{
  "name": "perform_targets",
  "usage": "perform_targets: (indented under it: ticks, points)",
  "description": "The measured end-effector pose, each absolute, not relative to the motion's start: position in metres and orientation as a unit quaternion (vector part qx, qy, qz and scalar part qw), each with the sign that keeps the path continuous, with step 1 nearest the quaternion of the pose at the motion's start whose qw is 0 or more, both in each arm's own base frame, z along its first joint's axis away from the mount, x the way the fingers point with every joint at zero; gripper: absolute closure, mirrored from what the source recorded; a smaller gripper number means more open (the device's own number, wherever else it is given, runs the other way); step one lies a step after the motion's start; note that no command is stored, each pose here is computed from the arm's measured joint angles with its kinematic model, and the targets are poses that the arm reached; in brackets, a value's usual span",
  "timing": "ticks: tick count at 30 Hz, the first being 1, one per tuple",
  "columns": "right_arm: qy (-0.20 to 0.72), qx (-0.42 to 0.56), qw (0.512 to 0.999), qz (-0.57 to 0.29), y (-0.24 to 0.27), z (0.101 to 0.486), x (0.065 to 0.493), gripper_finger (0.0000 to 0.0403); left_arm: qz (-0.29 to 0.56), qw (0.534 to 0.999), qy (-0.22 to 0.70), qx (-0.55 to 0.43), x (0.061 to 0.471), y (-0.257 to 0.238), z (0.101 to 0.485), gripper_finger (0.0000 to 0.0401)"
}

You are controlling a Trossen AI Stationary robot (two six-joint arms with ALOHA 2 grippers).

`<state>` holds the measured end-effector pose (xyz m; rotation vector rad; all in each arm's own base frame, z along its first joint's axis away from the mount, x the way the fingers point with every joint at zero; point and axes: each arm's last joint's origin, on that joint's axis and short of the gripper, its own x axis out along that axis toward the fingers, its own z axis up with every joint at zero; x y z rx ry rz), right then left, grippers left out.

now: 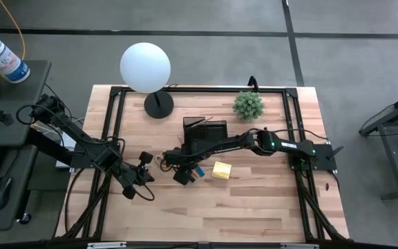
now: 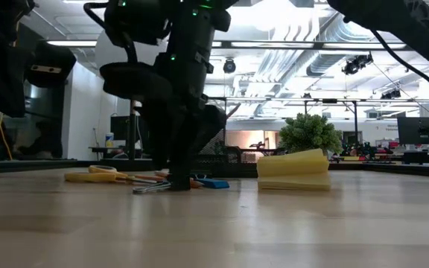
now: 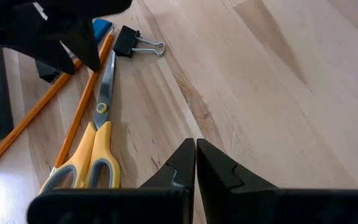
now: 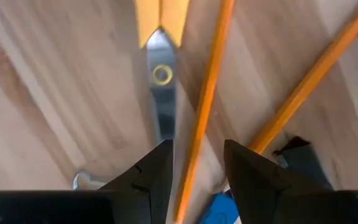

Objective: Pick and place office supplies into organizer
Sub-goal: Put the bottom yellow pencil into the black organizer

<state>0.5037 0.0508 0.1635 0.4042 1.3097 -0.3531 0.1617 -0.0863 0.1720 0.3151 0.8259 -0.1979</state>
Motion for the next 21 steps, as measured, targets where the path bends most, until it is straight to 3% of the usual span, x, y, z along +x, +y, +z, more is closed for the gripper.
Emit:
perform_targets:
  ticks: [21]
  points:
    - [0.632, 0.201, 0.729, -0.167, 0.065, 0.162, 0.495, 0.0263, -0.096, 0.899, 0.399, 0.154, 0.162, -0.086, 0.172, 0.0396]
